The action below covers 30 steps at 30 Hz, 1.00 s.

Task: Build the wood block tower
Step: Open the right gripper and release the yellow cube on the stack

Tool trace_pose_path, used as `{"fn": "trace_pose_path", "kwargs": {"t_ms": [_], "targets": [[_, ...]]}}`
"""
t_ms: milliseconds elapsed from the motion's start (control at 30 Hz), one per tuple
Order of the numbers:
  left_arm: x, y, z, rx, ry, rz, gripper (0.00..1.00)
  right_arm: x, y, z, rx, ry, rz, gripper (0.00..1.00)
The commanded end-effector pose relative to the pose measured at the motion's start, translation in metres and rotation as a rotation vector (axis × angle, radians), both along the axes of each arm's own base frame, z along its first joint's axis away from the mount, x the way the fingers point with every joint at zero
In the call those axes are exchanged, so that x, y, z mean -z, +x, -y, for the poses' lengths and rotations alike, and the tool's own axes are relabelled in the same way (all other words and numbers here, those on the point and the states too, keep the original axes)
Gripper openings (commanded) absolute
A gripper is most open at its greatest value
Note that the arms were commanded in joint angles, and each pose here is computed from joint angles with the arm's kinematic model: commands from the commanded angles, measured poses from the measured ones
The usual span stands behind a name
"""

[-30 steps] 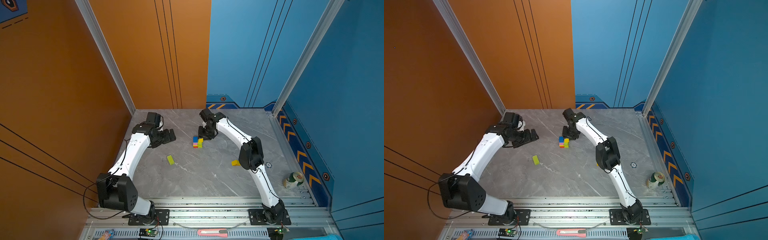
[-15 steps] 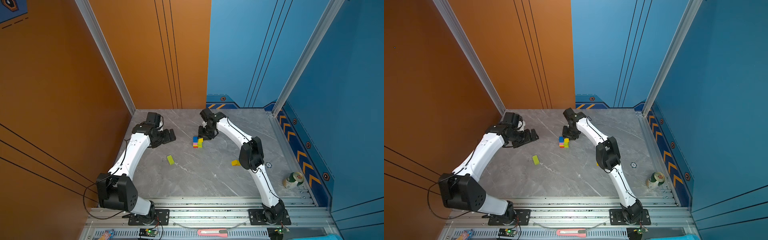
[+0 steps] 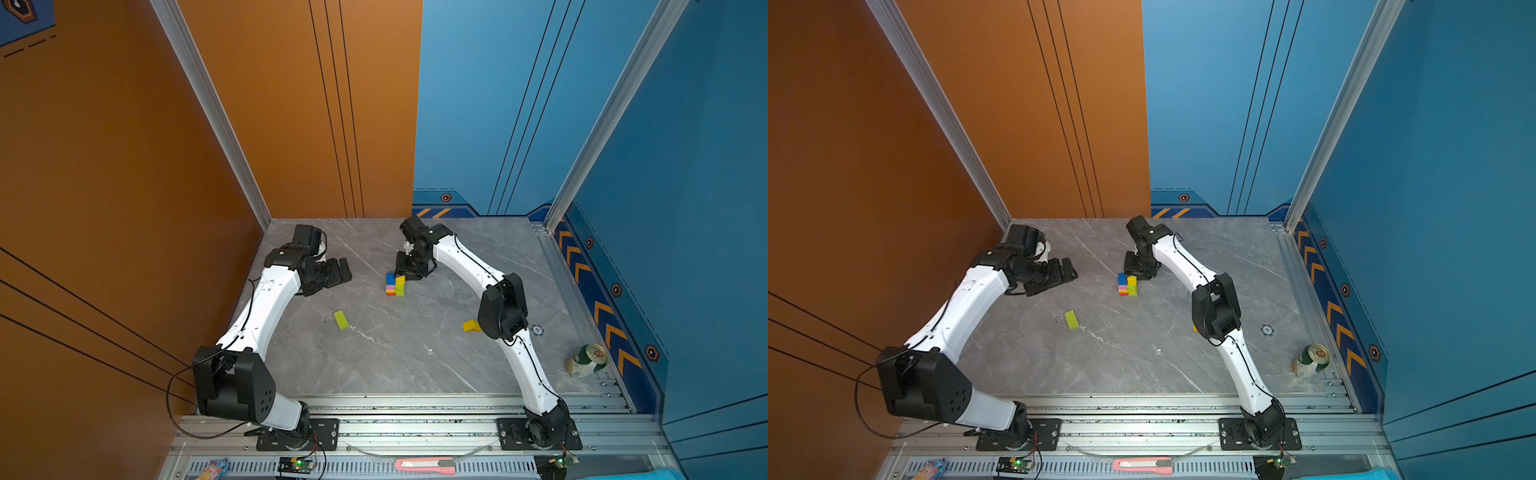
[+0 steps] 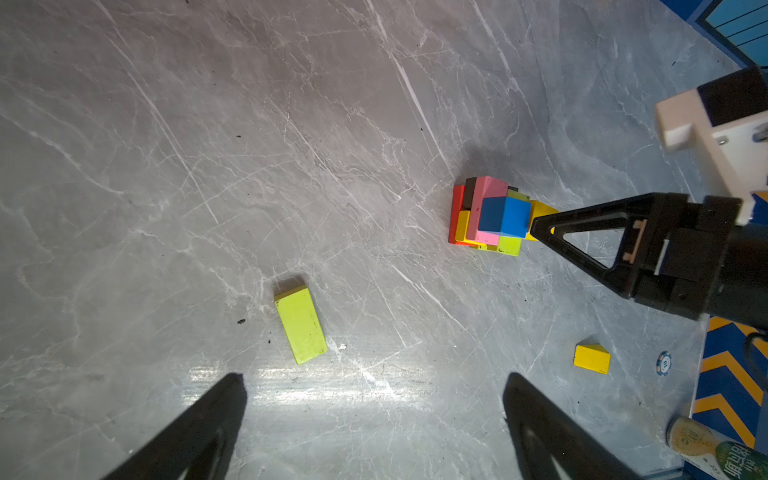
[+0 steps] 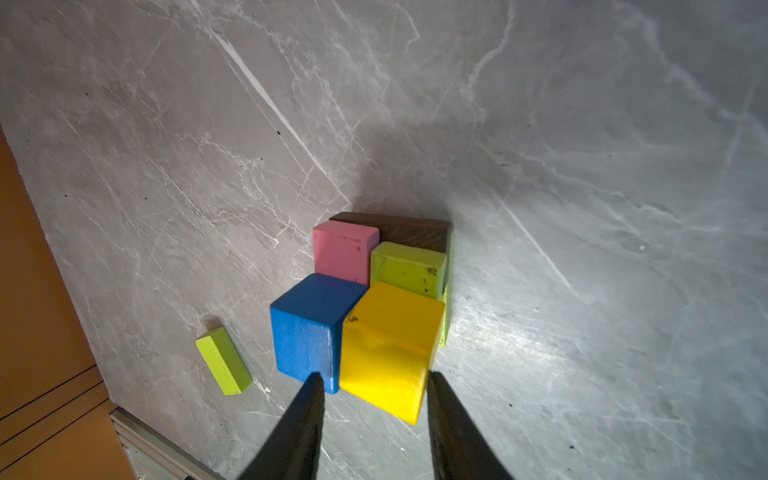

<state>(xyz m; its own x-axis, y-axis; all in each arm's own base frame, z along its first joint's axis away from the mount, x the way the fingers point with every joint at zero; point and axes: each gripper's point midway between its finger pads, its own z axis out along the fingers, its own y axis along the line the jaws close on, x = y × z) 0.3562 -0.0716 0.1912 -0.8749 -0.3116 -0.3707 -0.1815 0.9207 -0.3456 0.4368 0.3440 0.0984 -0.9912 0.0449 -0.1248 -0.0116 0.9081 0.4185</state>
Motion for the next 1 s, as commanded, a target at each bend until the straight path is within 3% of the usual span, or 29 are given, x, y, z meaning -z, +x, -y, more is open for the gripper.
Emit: {"fn": "trace_pose_path", "kwargs": {"t_ms": [0,967], "targets": [[-0.0054,0.0019,-0.0022,-0.012,-0.009,0.012,0.98,-0.0049,0.0048,-0.0019,-0.006,0.022,0.013,0.43],[-0.0107,-0.0044,0.0007,-0.015,-0.018,0.025,0.98,-0.0101,0.0098,-0.0050,-0.036,0.072,0.027,0.44]]}}
